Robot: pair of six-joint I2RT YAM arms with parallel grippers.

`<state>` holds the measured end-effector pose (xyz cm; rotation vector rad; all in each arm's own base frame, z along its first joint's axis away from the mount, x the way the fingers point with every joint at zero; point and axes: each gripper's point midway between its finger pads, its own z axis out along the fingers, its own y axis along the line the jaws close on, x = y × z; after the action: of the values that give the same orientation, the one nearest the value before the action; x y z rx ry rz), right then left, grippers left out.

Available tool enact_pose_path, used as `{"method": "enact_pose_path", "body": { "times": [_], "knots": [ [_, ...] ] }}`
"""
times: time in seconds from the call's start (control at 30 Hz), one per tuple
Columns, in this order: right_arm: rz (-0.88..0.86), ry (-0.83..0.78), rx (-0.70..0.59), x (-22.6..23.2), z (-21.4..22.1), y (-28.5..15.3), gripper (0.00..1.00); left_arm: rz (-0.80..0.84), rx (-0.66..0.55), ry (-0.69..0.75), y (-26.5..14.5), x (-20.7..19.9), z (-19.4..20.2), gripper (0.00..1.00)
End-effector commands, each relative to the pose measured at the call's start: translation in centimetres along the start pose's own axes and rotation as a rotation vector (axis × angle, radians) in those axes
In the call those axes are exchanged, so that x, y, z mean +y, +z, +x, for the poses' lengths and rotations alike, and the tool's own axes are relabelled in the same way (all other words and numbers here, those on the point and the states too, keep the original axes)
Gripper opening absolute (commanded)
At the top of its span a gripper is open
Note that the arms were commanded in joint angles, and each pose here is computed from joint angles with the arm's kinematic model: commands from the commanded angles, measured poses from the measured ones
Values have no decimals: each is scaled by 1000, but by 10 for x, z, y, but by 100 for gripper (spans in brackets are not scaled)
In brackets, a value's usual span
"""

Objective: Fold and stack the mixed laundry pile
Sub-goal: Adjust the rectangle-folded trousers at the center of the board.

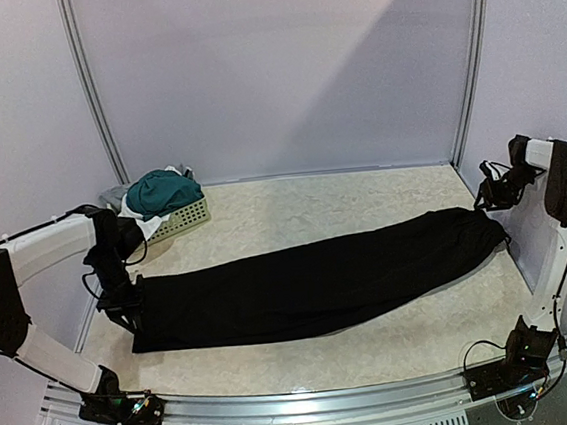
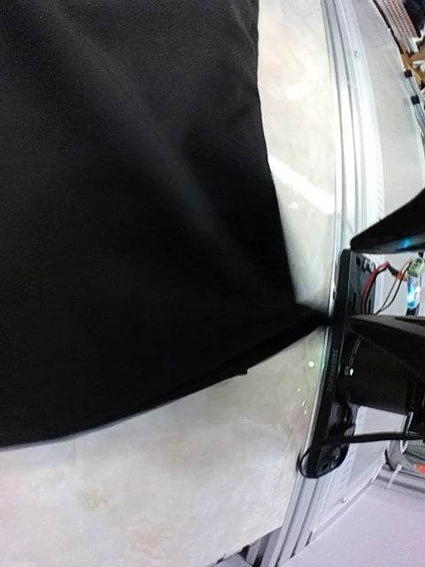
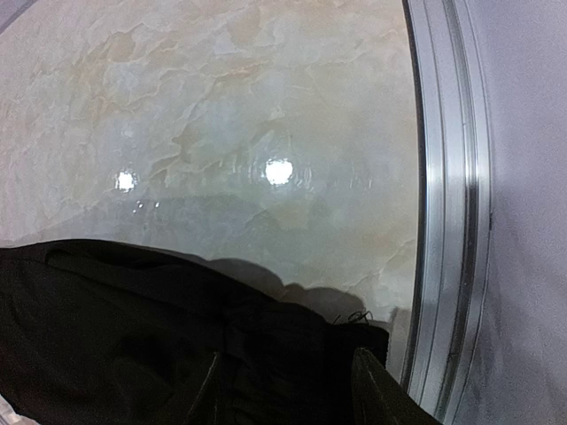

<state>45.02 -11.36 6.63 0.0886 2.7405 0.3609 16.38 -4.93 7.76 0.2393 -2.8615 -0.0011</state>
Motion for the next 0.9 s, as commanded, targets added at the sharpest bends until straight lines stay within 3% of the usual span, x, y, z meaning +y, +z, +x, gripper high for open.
{"method": "enact_pose_path", "body": {
  "times": [0.0,0.17,0.2,0.4,0.63,0.87],
  "knots": [
    [8,-42,-60,17,-10,-51,50,-92,95,-20,-11,19,32,27],
    [8,-84,-66,32,6,-73,52,-163,6,-28,-38,31,30,30],
    [3,-97,-74,36,9,-79,52,-168,-27,-20,-46,30,25,35],
    [-18,-219,-34,67,36,-81,52,-120,-283,-9,-67,7,-41,50],
    [-60,-255,-29,90,53,-88,52,188,-473,-100,-38,-10,-96,57],
    [-79,-271,-31,94,53,-88,52,271,-390,-179,-3,12,-98,58]
  ]
}}
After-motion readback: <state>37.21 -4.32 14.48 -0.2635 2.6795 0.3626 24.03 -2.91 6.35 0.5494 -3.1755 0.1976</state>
